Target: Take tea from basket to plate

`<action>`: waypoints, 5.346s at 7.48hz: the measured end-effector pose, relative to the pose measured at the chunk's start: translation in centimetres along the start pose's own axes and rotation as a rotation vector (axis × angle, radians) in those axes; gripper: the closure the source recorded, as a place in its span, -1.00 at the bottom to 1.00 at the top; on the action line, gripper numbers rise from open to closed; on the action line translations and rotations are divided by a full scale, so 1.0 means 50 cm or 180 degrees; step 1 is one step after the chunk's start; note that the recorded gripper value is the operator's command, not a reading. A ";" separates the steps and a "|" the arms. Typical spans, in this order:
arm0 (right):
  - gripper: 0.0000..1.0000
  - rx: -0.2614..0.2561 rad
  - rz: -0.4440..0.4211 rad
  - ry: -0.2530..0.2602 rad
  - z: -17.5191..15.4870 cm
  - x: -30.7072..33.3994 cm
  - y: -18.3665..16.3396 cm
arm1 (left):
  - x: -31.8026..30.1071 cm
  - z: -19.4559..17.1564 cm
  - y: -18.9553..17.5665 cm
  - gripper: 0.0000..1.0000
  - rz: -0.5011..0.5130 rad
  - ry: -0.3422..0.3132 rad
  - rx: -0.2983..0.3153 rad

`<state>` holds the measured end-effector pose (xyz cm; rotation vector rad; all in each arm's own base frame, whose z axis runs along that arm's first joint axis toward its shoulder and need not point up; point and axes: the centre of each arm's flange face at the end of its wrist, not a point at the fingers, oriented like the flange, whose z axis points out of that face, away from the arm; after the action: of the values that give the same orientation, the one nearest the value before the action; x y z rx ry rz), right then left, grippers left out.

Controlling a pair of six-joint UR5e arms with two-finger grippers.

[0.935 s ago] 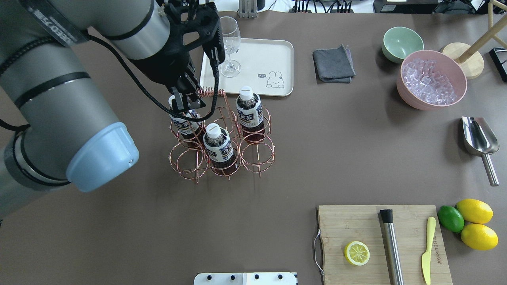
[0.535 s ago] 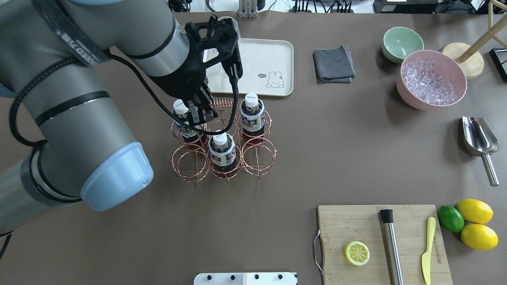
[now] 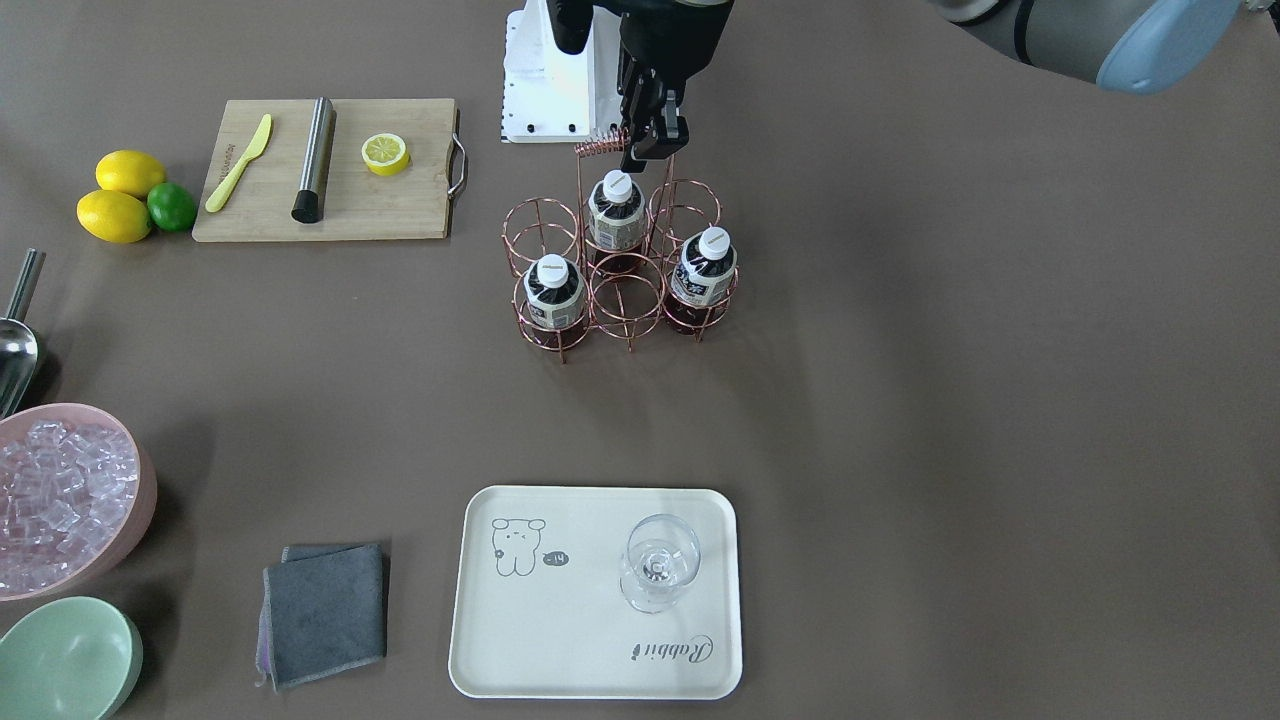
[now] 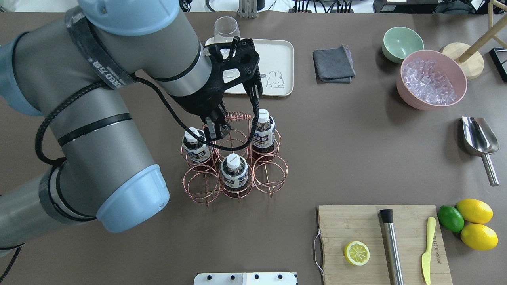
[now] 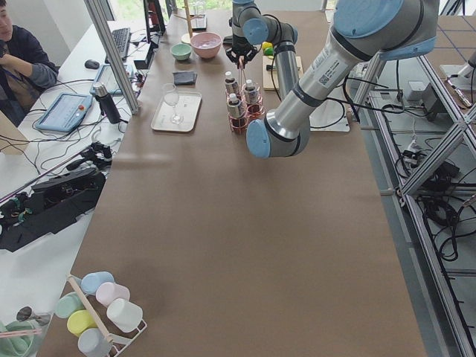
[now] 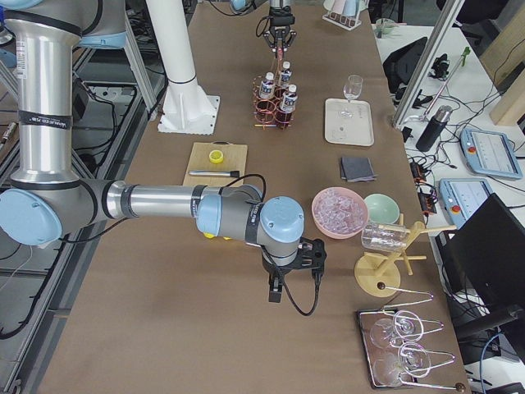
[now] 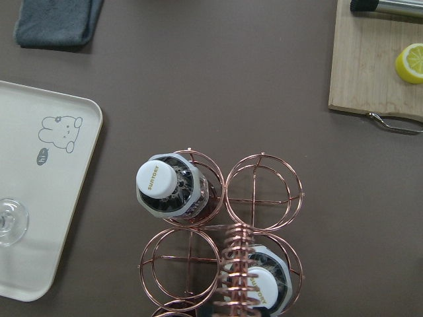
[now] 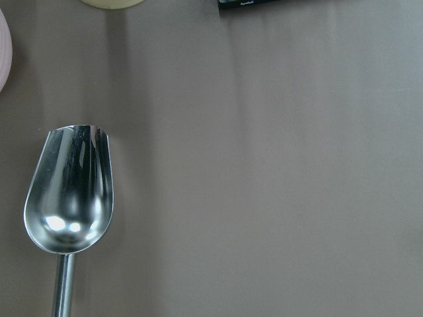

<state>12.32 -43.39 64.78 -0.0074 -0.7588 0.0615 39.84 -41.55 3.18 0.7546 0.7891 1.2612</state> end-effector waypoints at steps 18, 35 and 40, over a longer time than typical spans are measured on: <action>-0.99 0.2057 -0.1754 -0.1340 -0.036 -0.958 -0.096 | -0.004 -0.019 0.016 1.00 0.0020 -0.0053 0.0030; 1.00 0.2885 -0.1778 -0.1290 0.199 -1.481 0.181 | -0.013 -0.002 0.029 1.00 -0.0009 -0.0103 -0.0023; 1.00 0.2976 -0.1788 -0.1255 0.054 -1.495 0.157 | -0.013 -0.003 0.030 1.00 -0.0008 -0.0106 -0.0020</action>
<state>-44.06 -39.96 15.15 1.1305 -1.0409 -0.1262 38.87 -41.97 4.41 0.7676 0.7584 1.2454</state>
